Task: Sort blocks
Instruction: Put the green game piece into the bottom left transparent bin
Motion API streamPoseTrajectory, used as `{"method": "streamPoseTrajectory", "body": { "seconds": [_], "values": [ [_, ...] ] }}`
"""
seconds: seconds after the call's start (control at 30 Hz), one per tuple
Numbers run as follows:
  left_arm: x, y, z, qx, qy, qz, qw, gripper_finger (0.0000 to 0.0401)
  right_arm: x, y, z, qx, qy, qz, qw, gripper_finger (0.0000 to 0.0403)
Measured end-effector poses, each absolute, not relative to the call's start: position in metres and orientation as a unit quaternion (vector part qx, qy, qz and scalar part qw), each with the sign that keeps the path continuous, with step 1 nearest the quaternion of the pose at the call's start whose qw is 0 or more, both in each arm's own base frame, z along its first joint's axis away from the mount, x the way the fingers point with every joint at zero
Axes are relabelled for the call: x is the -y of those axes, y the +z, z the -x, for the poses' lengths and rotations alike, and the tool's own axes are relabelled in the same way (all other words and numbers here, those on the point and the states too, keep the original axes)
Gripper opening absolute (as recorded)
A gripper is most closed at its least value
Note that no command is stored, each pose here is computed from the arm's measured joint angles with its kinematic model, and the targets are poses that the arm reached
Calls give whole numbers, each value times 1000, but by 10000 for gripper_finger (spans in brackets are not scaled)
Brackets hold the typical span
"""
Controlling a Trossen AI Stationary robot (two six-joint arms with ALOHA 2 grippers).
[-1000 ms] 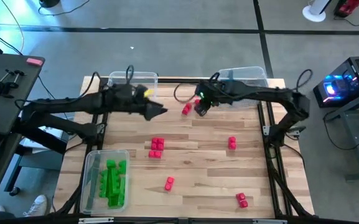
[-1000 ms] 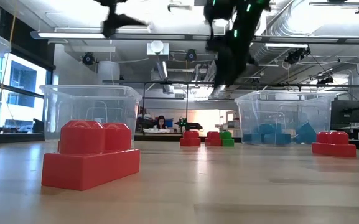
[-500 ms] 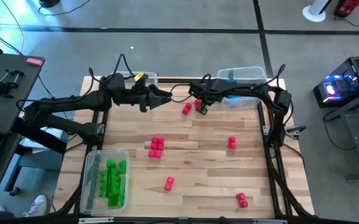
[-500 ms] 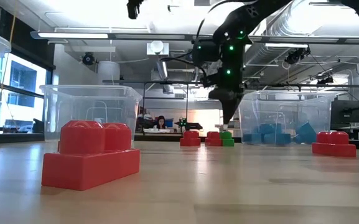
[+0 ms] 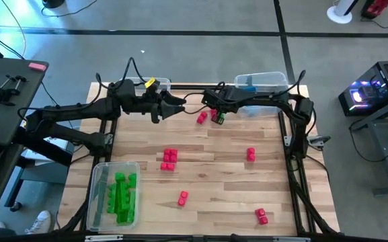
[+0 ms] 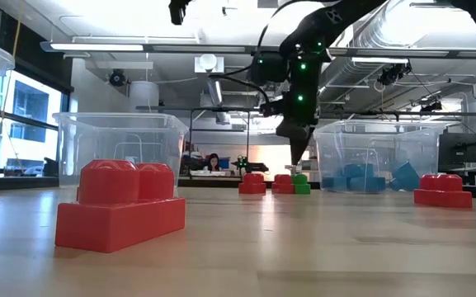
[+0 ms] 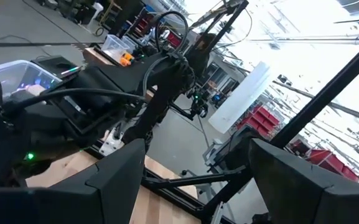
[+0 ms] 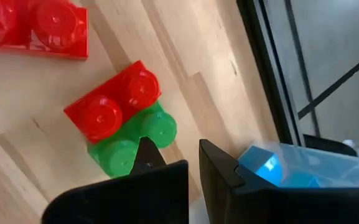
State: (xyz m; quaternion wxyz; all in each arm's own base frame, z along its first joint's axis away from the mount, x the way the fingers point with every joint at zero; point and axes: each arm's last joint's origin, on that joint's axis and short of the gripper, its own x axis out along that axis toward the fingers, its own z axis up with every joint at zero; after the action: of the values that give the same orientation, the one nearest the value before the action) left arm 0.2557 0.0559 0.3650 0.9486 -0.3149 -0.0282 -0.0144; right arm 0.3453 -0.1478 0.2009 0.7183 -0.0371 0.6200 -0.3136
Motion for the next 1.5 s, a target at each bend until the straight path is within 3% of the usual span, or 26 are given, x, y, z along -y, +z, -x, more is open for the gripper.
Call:
{"method": "streamPoseTrajectory", "body": {
  "seconds": [0.63,0.97,1.27,1.37,1.5],
  "values": [
    [-50,364,-257,20,-23,310,950,272,138,175,-352,-647,-302,10,700,0],
    [-50,363,-257,15,-21,296,955,272,63,176,-367,-679,-107,64,723,0],
    [-51,363,-257,17,-20,289,957,272,21,203,-385,-612,-64,128,778,0],
    [-51,364,-257,19,-21,289,957,272,20,222,-378,-592,-81,95,796,0],
    [-50,363,-257,15,-31,288,957,272,25,243,-368,-565,-130,-49,813,0]
  ]
}}
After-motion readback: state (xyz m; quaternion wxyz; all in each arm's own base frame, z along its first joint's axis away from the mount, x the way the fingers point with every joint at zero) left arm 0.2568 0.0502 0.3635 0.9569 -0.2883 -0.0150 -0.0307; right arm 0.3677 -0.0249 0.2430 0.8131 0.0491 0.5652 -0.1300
